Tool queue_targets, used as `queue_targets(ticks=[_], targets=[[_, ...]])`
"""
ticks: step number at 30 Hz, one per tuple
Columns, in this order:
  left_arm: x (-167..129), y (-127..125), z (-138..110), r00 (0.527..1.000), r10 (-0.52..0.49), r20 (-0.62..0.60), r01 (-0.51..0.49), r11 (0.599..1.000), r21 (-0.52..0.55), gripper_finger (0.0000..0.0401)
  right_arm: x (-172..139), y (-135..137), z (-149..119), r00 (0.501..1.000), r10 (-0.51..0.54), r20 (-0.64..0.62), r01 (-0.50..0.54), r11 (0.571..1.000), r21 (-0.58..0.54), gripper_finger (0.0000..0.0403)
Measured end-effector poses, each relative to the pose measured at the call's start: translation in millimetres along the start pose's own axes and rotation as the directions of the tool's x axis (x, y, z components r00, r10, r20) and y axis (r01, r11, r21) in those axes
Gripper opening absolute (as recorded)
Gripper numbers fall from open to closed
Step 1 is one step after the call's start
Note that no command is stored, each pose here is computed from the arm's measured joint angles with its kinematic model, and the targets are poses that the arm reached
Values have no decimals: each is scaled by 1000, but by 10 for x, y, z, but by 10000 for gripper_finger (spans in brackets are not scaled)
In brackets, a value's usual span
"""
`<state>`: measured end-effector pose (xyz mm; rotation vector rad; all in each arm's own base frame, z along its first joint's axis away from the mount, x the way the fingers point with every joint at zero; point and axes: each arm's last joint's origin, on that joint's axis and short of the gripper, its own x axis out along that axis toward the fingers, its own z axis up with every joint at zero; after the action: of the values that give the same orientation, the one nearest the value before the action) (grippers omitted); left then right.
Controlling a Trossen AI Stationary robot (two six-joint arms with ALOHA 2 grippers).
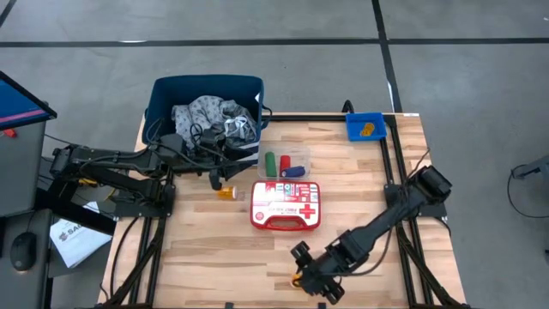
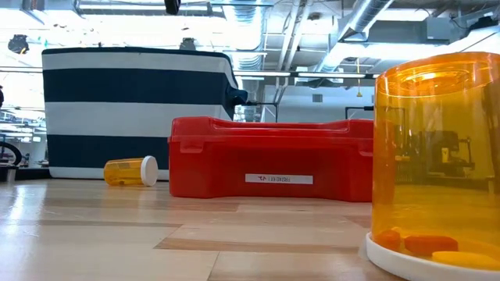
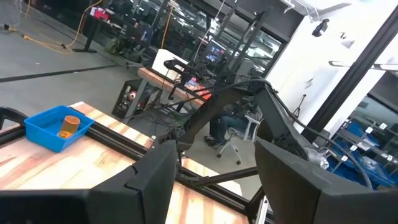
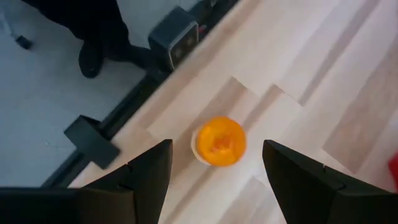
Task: Pick & place medical supplies in basket/bin
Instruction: Put the bottom orange pill bottle into the blue bin
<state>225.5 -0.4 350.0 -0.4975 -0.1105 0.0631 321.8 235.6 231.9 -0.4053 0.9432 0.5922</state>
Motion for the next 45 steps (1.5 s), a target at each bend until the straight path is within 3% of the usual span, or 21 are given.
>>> queue_targets(ticks=[11,20,45], targets=[[0,0,1,1000,1,1,-1,1000,-12,211,70,18,-17,995,-99,32,100,993,-54,246],[-4,-35,-16,1000,-18,-7,18,1000,-10,211,299,51,-24,997,-73,27,75,995,-73,246],[-4,-39,-19,1000,-19,-9,19,1000,-7,211,486,80,-76,998,-61,-7,61,995,-85,246]])
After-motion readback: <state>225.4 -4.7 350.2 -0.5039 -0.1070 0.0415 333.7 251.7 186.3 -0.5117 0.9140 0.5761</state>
